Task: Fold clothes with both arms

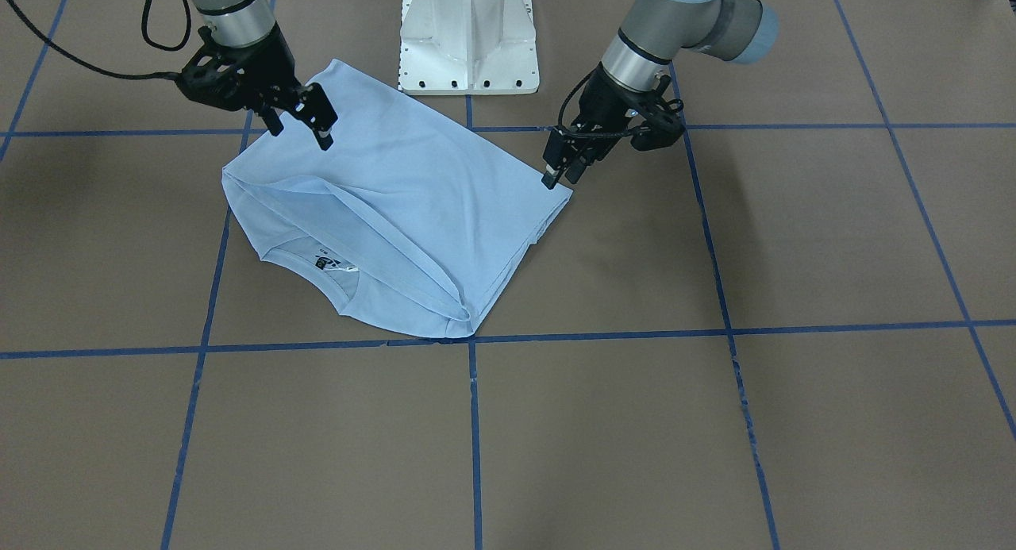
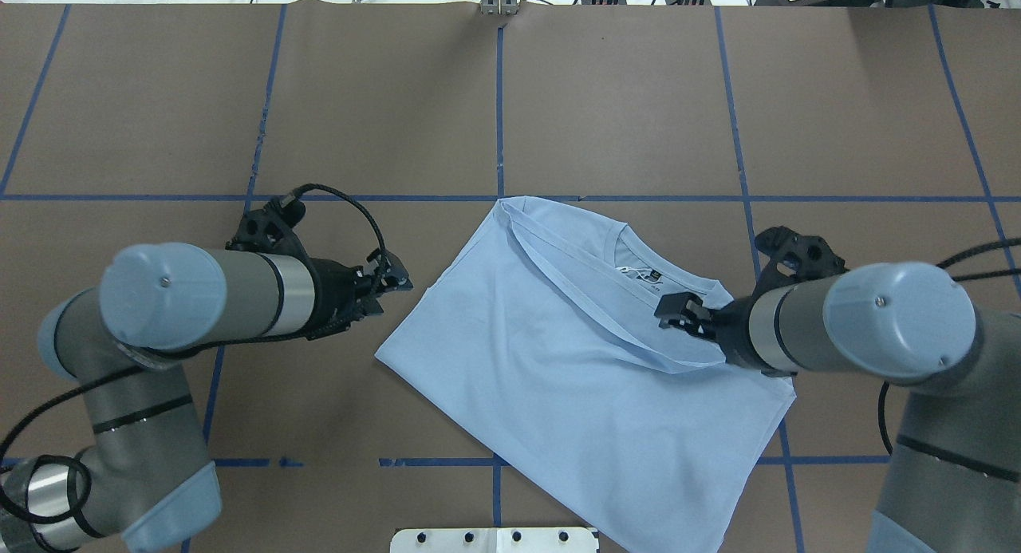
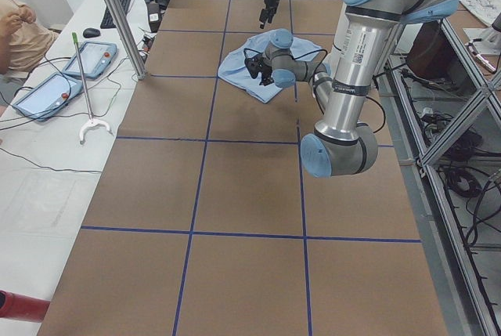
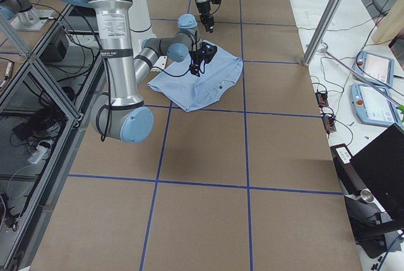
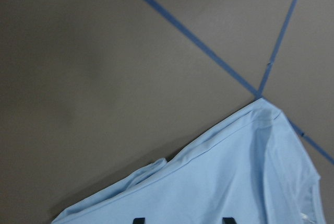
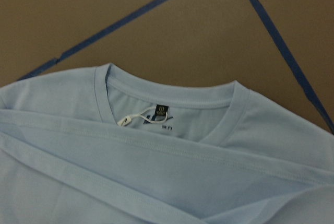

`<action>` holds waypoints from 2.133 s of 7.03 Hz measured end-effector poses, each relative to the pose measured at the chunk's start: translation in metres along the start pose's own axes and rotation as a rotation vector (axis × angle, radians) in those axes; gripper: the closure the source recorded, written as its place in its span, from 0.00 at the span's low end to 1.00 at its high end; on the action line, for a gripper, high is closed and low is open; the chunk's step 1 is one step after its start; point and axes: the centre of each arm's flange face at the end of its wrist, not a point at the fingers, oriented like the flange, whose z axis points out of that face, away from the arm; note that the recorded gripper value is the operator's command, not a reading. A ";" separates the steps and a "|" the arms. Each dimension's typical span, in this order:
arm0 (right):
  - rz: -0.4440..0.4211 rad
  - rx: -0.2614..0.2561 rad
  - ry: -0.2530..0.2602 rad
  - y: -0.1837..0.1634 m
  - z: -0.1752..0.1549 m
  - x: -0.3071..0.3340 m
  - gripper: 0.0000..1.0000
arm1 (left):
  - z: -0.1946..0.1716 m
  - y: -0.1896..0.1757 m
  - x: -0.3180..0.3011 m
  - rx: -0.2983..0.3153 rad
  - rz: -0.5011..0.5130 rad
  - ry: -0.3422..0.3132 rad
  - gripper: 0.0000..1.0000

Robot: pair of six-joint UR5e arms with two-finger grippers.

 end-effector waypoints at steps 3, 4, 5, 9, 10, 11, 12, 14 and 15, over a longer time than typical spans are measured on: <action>-0.009 0.030 -0.001 -0.022 0.007 -0.011 0.00 | 0.037 0.026 -0.016 0.019 0.019 -0.095 0.42; -0.008 0.032 0.001 -0.023 0.008 -0.012 0.00 | 0.044 0.026 -0.020 0.023 0.021 -0.109 0.43; -0.008 0.033 0.004 -0.024 0.010 -0.011 0.00 | 0.050 0.025 -0.023 0.028 0.022 -0.122 0.43; 0.000 0.036 0.012 -0.025 0.017 -0.014 0.00 | 0.063 0.022 -0.030 0.048 0.024 -0.145 0.54; 0.002 0.037 0.012 -0.025 0.018 -0.015 0.00 | 0.064 0.021 -0.031 0.049 0.026 -0.147 0.61; 0.004 0.039 0.008 -0.026 0.018 -0.018 0.00 | 0.065 0.020 -0.033 0.051 0.030 -0.151 0.59; 0.005 0.040 0.003 -0.027 0.017 -0.022 0.00 | 0.066 0.019 -0.034 0.054 0.033 -0.155 0.53; 0.007 0.040 -0.004 -0.027 0.016 -0.027 0.00 | 0.066 0.019 -0.034 0.058 0.034 -0.166 0.51; 0.007 0.040 -0.007 -0.027 0.015 -0.029 0.00 | 0.066 0.020 -0.033 0.066 0.034 -0.186 0.51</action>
